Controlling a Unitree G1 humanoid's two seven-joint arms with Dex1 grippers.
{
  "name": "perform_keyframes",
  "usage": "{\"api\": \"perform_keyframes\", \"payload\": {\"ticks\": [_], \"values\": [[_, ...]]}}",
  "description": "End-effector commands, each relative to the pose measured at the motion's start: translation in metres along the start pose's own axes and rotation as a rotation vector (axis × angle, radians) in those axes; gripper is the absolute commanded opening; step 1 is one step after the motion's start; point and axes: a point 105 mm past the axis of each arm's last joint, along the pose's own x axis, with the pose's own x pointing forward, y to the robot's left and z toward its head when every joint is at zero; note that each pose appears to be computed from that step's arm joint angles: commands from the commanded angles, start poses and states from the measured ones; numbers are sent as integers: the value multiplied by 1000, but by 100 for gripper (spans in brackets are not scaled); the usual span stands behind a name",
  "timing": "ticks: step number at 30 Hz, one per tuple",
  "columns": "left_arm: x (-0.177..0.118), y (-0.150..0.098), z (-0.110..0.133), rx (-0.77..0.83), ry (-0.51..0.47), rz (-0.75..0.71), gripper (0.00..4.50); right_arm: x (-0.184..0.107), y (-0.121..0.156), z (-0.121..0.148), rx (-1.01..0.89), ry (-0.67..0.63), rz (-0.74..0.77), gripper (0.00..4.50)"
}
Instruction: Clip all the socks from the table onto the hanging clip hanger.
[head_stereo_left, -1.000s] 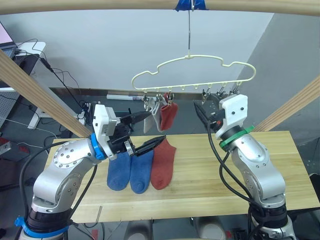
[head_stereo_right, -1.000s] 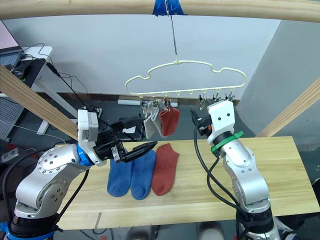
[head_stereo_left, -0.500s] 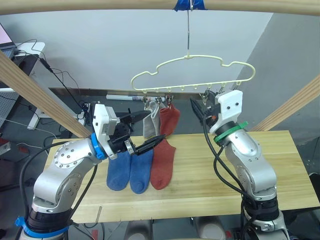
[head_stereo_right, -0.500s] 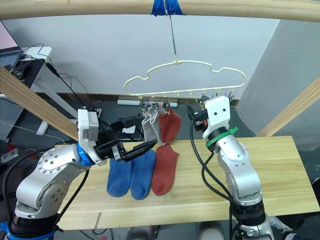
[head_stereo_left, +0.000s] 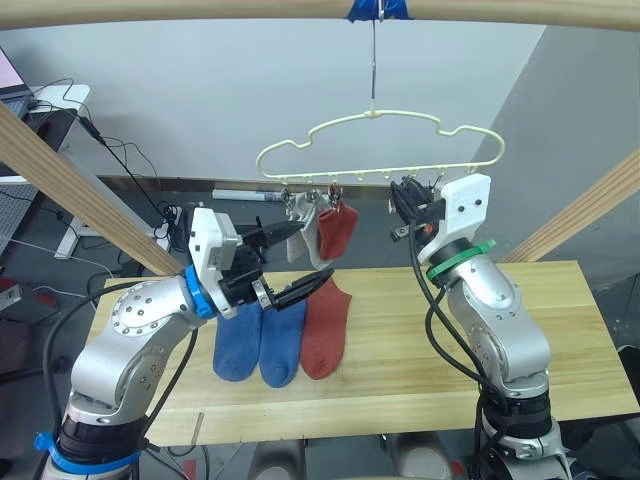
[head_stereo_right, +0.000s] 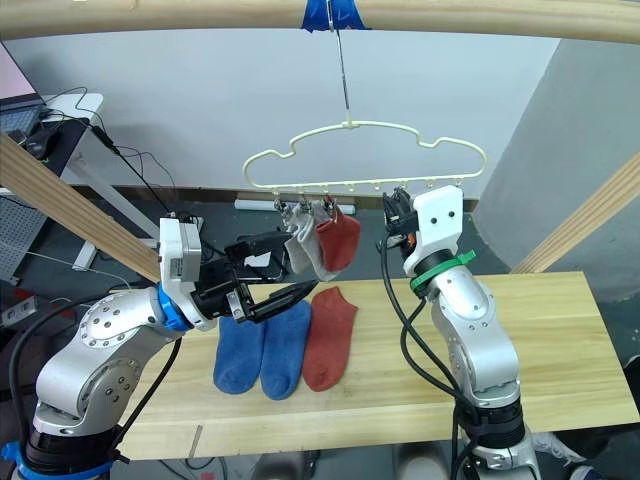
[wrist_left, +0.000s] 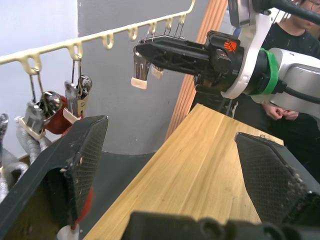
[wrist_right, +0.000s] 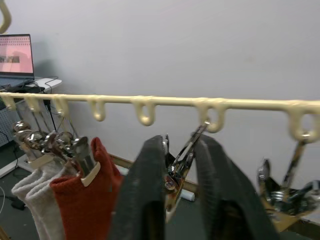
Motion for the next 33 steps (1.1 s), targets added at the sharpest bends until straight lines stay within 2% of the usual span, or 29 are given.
{"api": "perform_keyframes", "payload": {"ticks": [1,4,6,10,13,16,24,30,33], "values": [[1,-6,6,30,-22,-12,450,0,-2,10,17,-37,-10,1],[1,-9,-1,21,8,-15,450,-1,-6,9,29,-24,-16,1],[0,-9,-14,32,68,-5,450,-1,-9,8,38,-14,-11,1],[-5,-10,-64,0,266,55,450,-2,-13,6,66,18,26,1],[-4,-19,-97,-40,365,66,450,-3,-15,6,67,33,50,1],[3,-23,-129,29,478,64,450,-5,-15,6,67,43,66,1],[35,-14,-166,141,557,75,450,-5,-13,7,69,54,85,1],[36,-19,-189,169,637,9,450,-5,-16,8,60,56,74,1],[37,-23,-194,126,645,-11,393,-7,-17,7,58,61,66,0]]}}
